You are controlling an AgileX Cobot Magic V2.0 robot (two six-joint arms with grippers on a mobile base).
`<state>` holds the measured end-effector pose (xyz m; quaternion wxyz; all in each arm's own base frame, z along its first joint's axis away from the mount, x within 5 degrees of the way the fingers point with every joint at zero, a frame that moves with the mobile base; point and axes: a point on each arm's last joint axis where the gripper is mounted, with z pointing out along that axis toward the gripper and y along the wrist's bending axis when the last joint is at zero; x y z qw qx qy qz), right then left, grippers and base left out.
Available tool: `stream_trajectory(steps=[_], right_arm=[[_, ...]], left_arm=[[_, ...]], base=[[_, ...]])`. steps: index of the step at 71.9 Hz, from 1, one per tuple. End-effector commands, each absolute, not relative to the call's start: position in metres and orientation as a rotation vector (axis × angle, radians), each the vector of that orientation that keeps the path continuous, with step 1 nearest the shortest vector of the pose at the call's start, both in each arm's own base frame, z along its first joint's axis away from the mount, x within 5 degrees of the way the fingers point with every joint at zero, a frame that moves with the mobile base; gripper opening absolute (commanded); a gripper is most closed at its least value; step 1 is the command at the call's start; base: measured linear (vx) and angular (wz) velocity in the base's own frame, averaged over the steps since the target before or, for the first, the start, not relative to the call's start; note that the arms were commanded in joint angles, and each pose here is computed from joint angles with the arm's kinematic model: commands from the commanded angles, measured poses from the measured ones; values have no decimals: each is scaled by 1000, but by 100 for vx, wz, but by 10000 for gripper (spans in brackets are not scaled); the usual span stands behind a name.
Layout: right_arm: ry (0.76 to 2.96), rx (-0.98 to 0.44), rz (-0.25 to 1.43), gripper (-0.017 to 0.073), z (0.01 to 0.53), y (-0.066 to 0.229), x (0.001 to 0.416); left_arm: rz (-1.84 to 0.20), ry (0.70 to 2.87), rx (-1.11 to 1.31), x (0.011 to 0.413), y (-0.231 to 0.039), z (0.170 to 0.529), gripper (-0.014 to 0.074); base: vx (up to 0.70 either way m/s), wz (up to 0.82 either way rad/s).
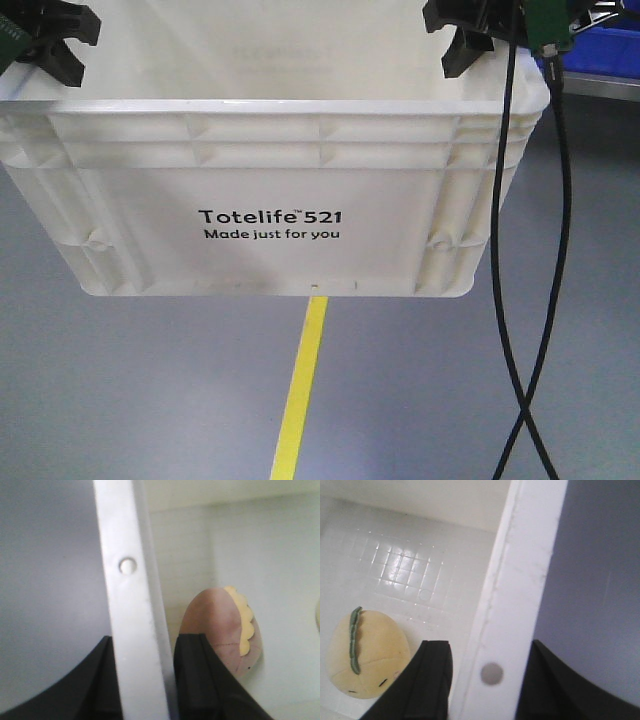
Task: Place moving items into box and shelve
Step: 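Hold the crate with both grippers while the base drives away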
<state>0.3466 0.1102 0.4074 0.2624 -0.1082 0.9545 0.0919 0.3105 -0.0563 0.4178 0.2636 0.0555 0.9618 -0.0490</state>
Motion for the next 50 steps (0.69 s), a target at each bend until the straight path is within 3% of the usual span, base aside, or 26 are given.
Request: stream_trajectory(steps=[1, 23, 50], right_arm=[[2439, -314, 279, -3, 444, 106, 328], [2442, -314, 279, -3, 444, 106, 328], [2442, -314, 279, -3, 444, 106, 328]], left_arm=[[-169, 2407, 149, 299, -56, 451, -1], [-169, 2407, 149, 299, -56, 451, -1], [-169, 2407, 149, 299, -56, 451, -1]], base=[[30, 62], [34, 46], [43, 20]])
